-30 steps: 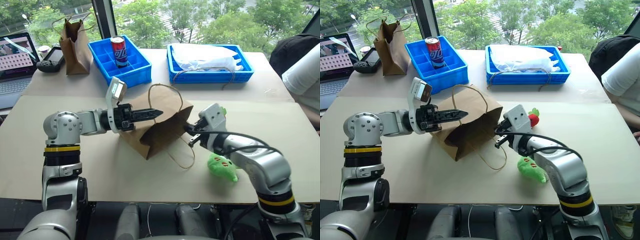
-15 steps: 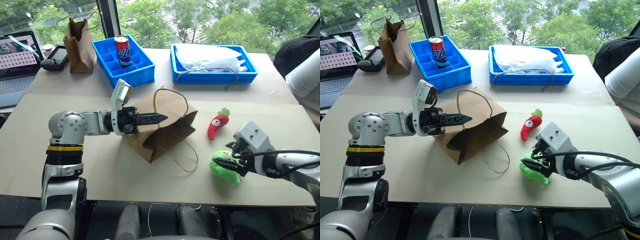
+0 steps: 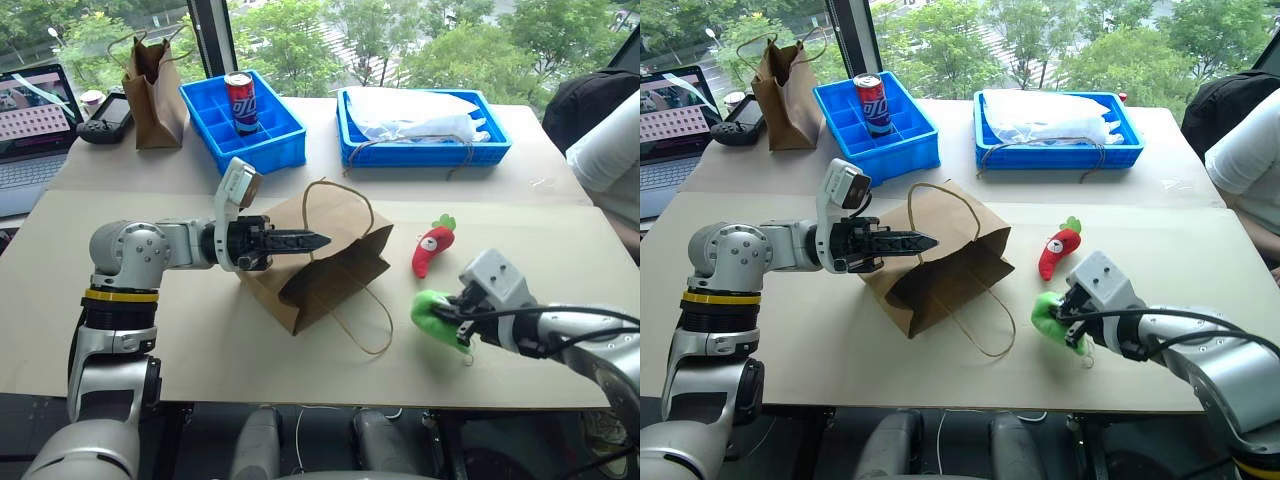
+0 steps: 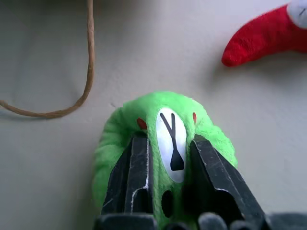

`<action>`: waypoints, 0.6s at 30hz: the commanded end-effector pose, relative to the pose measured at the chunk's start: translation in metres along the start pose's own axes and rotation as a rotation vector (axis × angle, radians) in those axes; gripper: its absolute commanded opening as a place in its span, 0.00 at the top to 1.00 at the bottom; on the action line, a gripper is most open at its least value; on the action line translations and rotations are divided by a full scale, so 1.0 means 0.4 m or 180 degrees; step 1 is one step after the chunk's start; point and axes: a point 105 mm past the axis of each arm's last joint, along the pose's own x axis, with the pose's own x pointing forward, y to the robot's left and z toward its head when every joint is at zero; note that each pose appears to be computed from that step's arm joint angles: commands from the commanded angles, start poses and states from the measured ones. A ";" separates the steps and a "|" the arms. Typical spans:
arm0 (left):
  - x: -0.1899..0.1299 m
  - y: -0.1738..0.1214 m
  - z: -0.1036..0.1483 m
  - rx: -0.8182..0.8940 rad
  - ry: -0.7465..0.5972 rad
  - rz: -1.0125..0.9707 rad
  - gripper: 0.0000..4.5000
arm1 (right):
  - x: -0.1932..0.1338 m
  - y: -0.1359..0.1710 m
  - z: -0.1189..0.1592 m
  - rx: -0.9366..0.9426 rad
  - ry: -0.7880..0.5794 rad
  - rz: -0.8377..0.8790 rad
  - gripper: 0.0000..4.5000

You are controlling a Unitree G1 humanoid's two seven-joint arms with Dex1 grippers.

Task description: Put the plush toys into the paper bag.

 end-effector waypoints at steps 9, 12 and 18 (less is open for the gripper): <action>0.027 -0.024 0.033 0.0141 -0.0049 -0.0129 1.00 | 0.105 0.078 0.184 0.0061 -0.0843 0.0348 1.00; 0.030 -0.028 0.028 0.0119 -0.0048 -0.0150 1.00 | 0.142 0.088 0.210 0.0265 -0.1063 0.0338 1.00; 0.031 -0.039 0.021 0.0068 -0.0010 -0.0193 1.00 | 0.187 0.103 0.247 0.0885 -0.1498 0.0421 1.00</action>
